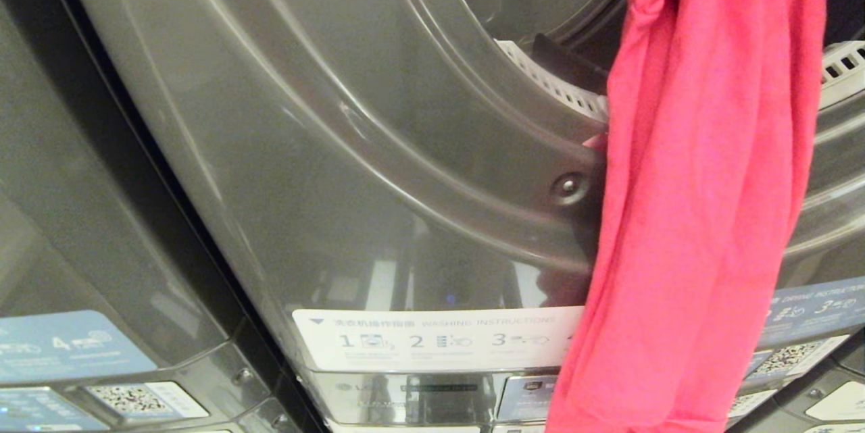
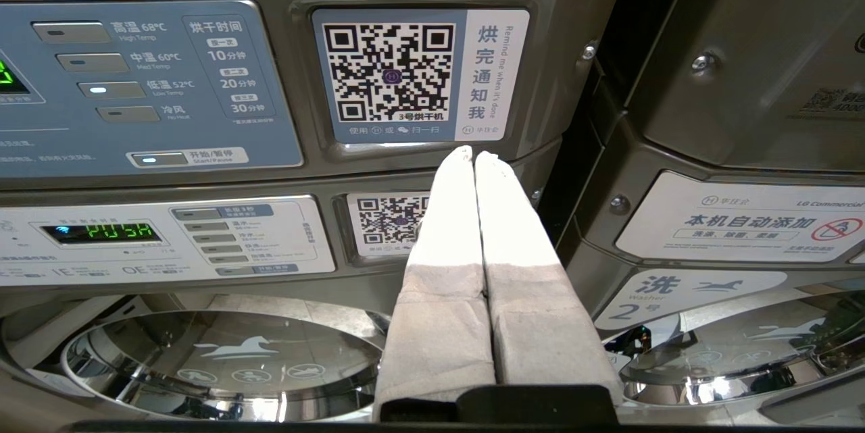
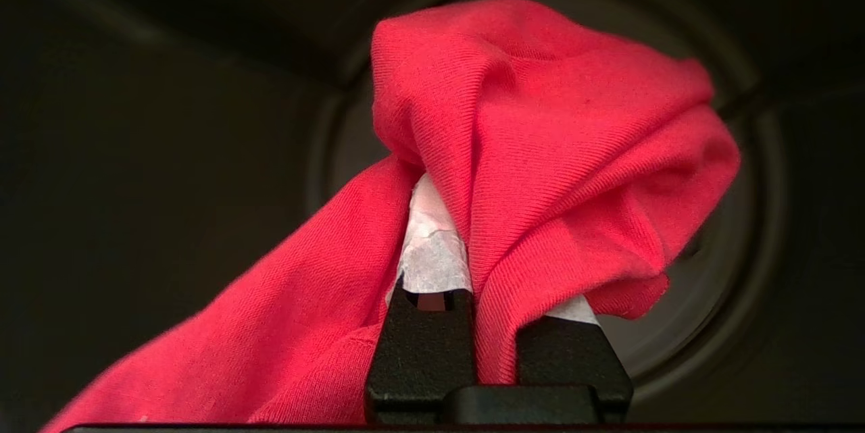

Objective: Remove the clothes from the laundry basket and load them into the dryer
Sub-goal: Put the clothes in the dryer

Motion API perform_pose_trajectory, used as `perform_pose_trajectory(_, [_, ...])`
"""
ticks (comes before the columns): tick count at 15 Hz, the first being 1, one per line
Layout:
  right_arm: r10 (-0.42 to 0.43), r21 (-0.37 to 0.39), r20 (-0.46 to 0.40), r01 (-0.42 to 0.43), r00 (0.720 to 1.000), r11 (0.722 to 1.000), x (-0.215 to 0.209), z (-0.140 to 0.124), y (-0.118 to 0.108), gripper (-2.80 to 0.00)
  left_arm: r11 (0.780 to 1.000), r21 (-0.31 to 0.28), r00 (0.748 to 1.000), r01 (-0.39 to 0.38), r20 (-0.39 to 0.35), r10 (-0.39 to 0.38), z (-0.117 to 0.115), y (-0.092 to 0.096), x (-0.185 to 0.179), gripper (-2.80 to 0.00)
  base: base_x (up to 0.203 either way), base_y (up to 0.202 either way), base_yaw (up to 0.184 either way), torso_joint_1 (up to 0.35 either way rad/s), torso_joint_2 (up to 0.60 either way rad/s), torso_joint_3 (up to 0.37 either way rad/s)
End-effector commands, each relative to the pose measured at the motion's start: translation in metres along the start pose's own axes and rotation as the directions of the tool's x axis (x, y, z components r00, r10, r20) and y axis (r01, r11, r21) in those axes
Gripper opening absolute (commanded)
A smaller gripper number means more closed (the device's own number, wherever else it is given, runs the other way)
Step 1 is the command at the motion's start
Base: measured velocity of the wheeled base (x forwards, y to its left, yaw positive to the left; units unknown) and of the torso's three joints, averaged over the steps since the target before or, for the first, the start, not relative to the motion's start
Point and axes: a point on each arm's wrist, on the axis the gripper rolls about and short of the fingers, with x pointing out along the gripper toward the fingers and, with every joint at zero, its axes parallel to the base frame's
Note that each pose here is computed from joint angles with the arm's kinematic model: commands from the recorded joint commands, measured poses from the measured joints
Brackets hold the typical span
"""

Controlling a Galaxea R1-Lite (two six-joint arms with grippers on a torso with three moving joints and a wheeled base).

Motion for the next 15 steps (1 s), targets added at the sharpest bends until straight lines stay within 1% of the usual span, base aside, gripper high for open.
perform_pose_trajectory(1, [-0.063,-0.051,0.087,0.067,0.994,0.996,0.028,-0.025,0.015,-2.8,1.0,0.0,1.0,-0.001,-0.001,0.001,0.0,0.0,0.0,-2.8,0.0,0.0,0.0,0.0,0.0,0.0])
perform_pose_trajectory(2, [-0.11,-0.083,0.168,0.125,0.98,0.989,0.03,-0.022,0.015,-2.8,1.0,0.0,1.0,-0.001,-0.001,0.001,0.0,0.0,0.0,-2.8,0.0,0.0,0.0,0.0,0.0,0.0])
perform_pose_trajectory(3, [-0.155,-0.126,0.254,0.191,0.955,0.973,0.03,-0.017,0.013,-2.8,1.0,0.0,1.0,0.0,-0.001,0.0,0.0,0.0,0.0,-2.8,0.0,0.0,0.0,0.0,0.0,0.0])
perform_pose_trajectory(4, [-0.182,-0.159,0.304,0.238,0.935,0.958,0.031,-0.019,0.015,-2.8,1.0,0.0,1.0,-0.001,-0.001,0.001,0.0,0.0,0.0,-2.8,0.0,0.0,0.0,0.0,0.0,0.0])
perform_pose_trajectory(5, [-0.204,-0.171,0.297,0.263,0.933,0.95,0.034,-0.026,0.017,-2.8,1.0,0.0,1.0,-0.002,-0.001,0.002,0.0,0.0,0.0,-2.8,0.0,0.0,0.0,0.0,0.0,0.0])
perform_pose_trajectory(6, [-0.25,-0.166,0.264,0.299,0.932,0.94,0.036,-0.031,0.018,-2.8,1.0,0.0,1.0,0.0,-0.001,0.0,0.0,0.0,0.0,-2.8,0.0,0.0,0.0,0.0,0.0,0.0])
perform_pose_trajectory(7, [-0.303,-0.159,0.208,0.338,0.93,0.928,0.038,-0.037,0.019,-2.8,1.0,0.0,1.0,0.0,-0.001,0.0,0.0,0.0,0.0,-2.8,0.0,0.0,0.0,0.0,0.0,0.0])
perform_pose_trajectory(8, [-0.319,-0.161,0.144,0.34,0.937,0.927,0.042,-0.047,0.022,-2.8,1.0,0.0,1.0,-0.001,-0.001,0.001,0.0,0.0,0.0,-2.8,0.0,0.0,0.0,0.0,0.0,0.0])
perform_pose_trajectory(10, [-0.3,-0.185,0.057,0.305,0.952,0.934,0.048,-0.067,0.024,-2.8,1.0,0.0,1.0,0.0,-0.001,0.0,0.0,0.0,0.0,-2.8,0.0,0.0,0.0,0.0,0.0,0.0])
perform_pose_trajectory(13, [-0.284,-0.208,-0.021,0.273,0.959,0.939,0.05,-0.08,0.022,-2.8,1.0,0.0,1.0,-0.001,-0.001,0.001,0.0,0.0,0.0,-2.8,0.0,0.0,0.0,0.0,0.0,0.0])
perform_pose_trajectory(15, [-0.286,-0.191,-0.036,0.274,0.958,0.942,0.05,-0.082,0.019,-2.8,1.0,0.0,1.0,-0.002,-0.001,0.002,0.0,0.0,0.0,-2.8,0.0,0.0,0.0,0.0,0.0,0.0])
